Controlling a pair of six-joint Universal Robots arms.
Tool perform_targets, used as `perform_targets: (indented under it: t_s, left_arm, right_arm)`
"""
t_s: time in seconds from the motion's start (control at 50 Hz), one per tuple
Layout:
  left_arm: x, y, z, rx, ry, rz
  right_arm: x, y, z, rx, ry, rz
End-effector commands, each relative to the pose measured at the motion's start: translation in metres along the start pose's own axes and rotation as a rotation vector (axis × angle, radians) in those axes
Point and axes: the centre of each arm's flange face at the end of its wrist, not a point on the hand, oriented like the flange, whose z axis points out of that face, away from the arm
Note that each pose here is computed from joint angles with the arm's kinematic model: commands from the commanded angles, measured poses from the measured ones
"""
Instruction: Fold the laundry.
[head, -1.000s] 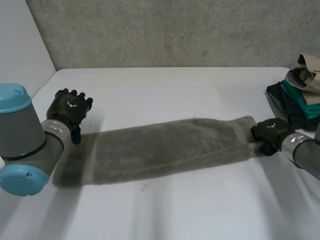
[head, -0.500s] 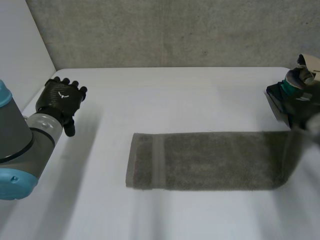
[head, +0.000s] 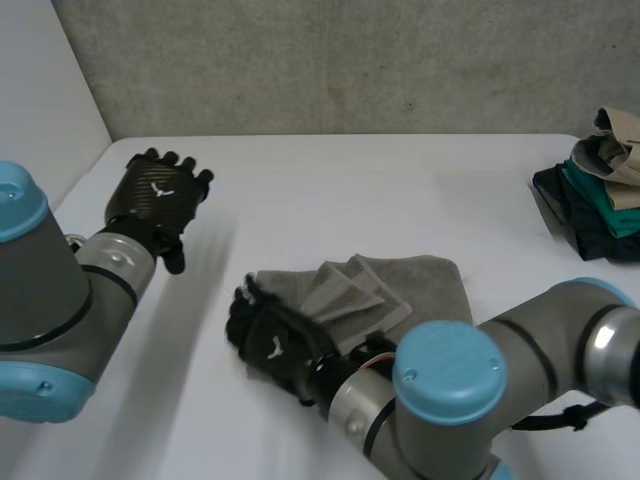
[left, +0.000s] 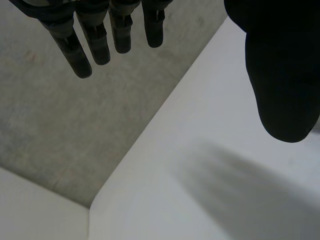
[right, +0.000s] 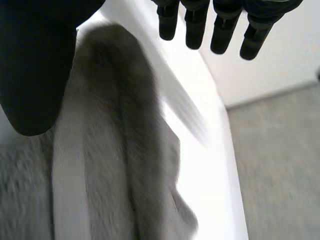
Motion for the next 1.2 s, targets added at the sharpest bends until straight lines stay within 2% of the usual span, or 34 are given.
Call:
perform_targets:
  t_s: [0.02, 0.1, 0.18, 0.3, 0.38, 0.48, 0.68, 0.78, 0.94, 1.0, 1.1, 1.16, 1.2]
  left_arm:
    - [0.025, -0.029, -0.001, 0.114, 0.045, 0.006]
    - [0.045, -0.040, -0.005, 0.156, 0.095, -0.005]
    - [0.084, -0.049, -0.015, 0.187, 0.205, -0.058]
    - [0.137, -0.046, -0.024, 0.175, 0.348, -0.161]
    - [0.163, -0.037, -0.024, 0.146, 0.407, -0.185]
    - [0.183, -0.033, -0.030, 0.141, 0.452, -0.175]
    - [0.199, -0.023, -0.016, 0.140, 0.448, -0.158]
    - [0.196, -0.027, -0.008, 0.158, 0.420, -0.171]
    - [0.161, -0.009, 0.024, 0.091, 0.242, -0.177]
    - [0.140, 0.006, 0.039, 0.032, 0.151, -0.137]
    - [0.107, 0.033, 0.055, -0.065, 0.005, 0.032]
    - [0.097, 0.032, 0.054, -0.072, -0.023, 0.084]
    - [0.092, 0.017, 0.047, -0.033, -0.023, 0.080]
  right_arm:
    - [0.080, 0.026, -0.040, -0.175, 0.272, 0.356]
    - [0.080, 0.057, -0.064, -0.310, 0.275, 0.565]
    - [0.076, 0.075, -0.083, -0.417, 0.265, 0.641]
    - [0.078, 0.115, -0.102, -0.529, 0.332, 0.588]
    - [0.078, 0.121, -0.103, -0.524, 0.356, 0.559]
    - [0.074, 0.121, -0.102, -0.520, 0.358, 0.557]
    - [0.070, 0.120, -0.100, -0.494, 0.369, 0.541]
    - [0.066, 0.116, -0.099, -0.481, 0.357, 0.538]
    - [0.059, 0.107, -0.096, -0.463, 0.330, 0.534]
    - [0.058, 0.107, -0.096, -0.462, 0.329, 0.531]
    - [0.057, 0.107, -0.097, -0.471, 0.330, 0.532]
    - [0.057, 0.108, -0.097, -0.474, 0.331, 0.533]
    - [0.058, 0.109, -0.098, -0.479, 0.335, 0.535]
